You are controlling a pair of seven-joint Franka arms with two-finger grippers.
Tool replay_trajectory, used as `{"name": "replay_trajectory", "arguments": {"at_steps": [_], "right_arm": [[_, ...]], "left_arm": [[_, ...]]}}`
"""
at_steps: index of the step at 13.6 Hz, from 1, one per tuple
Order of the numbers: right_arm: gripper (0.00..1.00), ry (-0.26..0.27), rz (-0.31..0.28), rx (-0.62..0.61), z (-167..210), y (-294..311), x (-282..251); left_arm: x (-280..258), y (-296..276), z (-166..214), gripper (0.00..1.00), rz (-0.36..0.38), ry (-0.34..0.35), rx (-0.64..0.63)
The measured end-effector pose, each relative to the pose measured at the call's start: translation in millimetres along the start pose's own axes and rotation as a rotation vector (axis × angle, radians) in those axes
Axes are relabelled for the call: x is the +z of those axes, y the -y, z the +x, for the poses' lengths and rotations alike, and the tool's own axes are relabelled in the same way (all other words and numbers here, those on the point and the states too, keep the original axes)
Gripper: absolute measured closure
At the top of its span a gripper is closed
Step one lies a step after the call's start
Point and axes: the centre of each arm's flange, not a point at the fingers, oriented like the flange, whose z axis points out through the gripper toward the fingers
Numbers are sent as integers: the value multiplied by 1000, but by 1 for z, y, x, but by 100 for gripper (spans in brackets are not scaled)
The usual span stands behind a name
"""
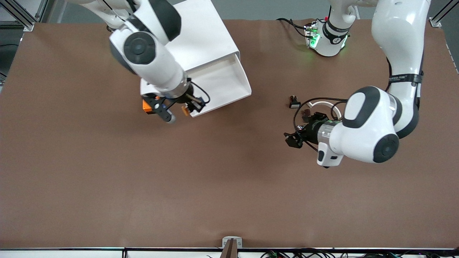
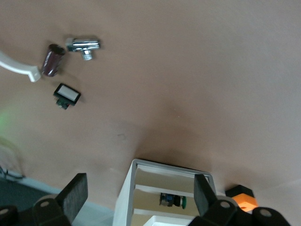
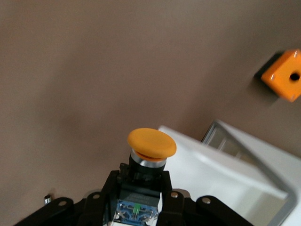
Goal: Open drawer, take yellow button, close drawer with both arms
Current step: 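Lift the button out with the right gripper while the left gripper releases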
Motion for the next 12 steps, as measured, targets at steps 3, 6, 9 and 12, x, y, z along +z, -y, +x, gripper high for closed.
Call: {"name": "replay_trajectory", "arguments": {"at_steps": [3, 6, 9, 12], "right_arm": [[61, -26, -33, -152, 82, -27, -14], [61, -41, -75, -304, 158, -62, -9], [61, 17, -35, -459, 239, -113, -2], [61, 12, -22, -609, 322, -176, 18]], "left_arm": [[10, -21, -41, 0, 14, -27, 126], [37, -47, -74, 0, -15, -51, 170], [75, -69, -101, 1, -8, -117, 189], [108, -90, -129, 0, 9, -217, 258]]}}
